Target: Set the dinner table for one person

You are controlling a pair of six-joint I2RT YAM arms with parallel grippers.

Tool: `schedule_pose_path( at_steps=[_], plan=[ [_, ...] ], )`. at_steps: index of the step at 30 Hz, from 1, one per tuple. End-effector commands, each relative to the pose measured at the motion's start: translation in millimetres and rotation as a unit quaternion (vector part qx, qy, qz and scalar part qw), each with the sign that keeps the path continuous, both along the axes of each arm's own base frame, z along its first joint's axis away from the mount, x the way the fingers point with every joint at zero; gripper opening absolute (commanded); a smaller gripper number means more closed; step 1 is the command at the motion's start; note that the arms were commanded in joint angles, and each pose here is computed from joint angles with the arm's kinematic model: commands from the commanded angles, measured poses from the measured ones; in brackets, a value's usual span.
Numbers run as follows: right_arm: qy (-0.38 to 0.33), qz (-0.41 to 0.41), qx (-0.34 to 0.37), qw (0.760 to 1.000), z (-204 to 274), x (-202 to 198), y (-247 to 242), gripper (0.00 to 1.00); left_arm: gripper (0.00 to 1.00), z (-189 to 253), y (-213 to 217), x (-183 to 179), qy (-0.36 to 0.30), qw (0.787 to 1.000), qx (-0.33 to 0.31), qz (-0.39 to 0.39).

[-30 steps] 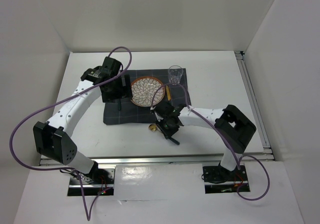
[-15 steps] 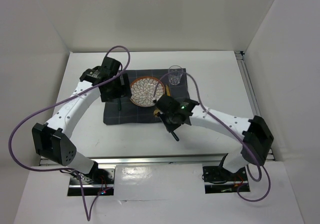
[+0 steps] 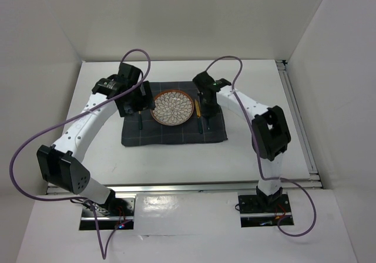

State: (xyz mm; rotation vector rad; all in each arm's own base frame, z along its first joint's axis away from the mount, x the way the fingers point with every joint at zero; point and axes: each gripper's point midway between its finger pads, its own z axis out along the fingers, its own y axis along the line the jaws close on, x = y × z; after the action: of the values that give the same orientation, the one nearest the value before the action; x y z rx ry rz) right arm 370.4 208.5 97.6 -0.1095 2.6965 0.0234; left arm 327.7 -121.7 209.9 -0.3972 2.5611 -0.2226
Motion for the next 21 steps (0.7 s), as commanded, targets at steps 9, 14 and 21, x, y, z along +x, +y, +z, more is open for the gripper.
schedule_pose_path(
  at_steps=[9, 14, 21],
  plan=[
    [-0.002, -0.037, 0.024, 0.999, -40, 33, -7, 0.26, 0.99, 5, -3, 10, -0.010, 1.000, -0.002, 0.003],
    [-0.009, -0.030, 0.032, 0.999, -36, 34, -5, 0.72, 0.99, 4, -5, 9, -0.005, 1.000, -0.001, -0.003],
    [-0.056, -0.074, 0.040, 0.995, 23, 41, -40, 0.92, 0.99, 0, -1, 9, 0.001, 1.000, 0.011, -0.002]
  ],
)
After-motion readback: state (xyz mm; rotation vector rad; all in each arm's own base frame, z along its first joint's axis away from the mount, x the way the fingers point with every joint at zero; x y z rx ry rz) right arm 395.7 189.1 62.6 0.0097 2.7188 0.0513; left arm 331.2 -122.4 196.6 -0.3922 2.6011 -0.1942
